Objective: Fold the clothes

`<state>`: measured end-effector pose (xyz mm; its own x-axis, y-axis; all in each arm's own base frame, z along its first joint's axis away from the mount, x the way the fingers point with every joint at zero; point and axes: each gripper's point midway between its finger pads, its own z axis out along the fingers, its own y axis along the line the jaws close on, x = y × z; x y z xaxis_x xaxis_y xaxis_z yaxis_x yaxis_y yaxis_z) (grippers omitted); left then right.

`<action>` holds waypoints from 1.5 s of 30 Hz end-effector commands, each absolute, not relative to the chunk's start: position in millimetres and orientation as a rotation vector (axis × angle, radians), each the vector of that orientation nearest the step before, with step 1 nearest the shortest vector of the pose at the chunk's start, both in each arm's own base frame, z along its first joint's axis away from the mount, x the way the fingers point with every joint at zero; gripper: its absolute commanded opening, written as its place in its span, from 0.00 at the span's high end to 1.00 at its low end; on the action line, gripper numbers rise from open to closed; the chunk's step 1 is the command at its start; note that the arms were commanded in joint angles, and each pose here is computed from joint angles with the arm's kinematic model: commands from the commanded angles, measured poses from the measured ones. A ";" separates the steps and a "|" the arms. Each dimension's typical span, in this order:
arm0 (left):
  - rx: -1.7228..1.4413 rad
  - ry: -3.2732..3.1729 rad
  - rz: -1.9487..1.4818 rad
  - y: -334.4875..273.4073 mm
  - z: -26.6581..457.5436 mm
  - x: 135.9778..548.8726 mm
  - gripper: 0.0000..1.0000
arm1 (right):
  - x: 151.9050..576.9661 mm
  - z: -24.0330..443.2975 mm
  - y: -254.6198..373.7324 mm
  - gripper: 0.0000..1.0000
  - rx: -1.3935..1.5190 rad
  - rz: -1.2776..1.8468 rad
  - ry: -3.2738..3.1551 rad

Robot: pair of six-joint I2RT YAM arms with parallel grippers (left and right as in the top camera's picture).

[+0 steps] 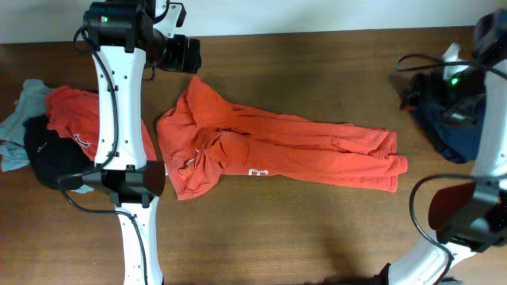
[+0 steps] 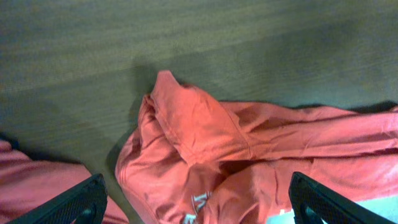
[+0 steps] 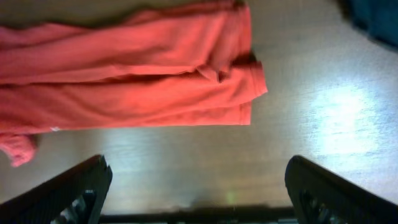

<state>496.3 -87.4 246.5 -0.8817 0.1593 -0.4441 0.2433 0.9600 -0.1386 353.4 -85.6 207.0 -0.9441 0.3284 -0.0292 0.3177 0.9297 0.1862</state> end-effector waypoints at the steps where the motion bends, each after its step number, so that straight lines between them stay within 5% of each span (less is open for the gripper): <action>1: 0.322 2.625 -0.282 -89.5 255.6 499.6 0.07 | 342.5 176.2 -100.9 0.07 0.606 0.115 3.111; 7: 0.322 2.613 -0.280 -89.7 256.9 502.2 0.07 | 339.3 155.3 -80.1 0.08 0.446 0.118 3.090; 15: 0.323 2.607 -0.280 -90.2 257.6 503.4 0.07 | 312.7 226.4 -56.6 0.01 0.298 -0.075 2.794; 21: 0.323 2.605 -0.280 -90.3 257.8 504.1 0.07 | 292.5 155.0 -54.9 0.01 0.223 0.184 2.922; 33: 0.323 2.588 -0.278 -90.6 259.7 507.7 0.07 | 325.9 57.6 -80.9 0.01 0.297 0.385 2.971; 45: 0.323 2.585 -0.277 -90.7 260.1 508.3 0.06 | 329.7 30.9 -105.1 0.04 0.386 0.376 2.968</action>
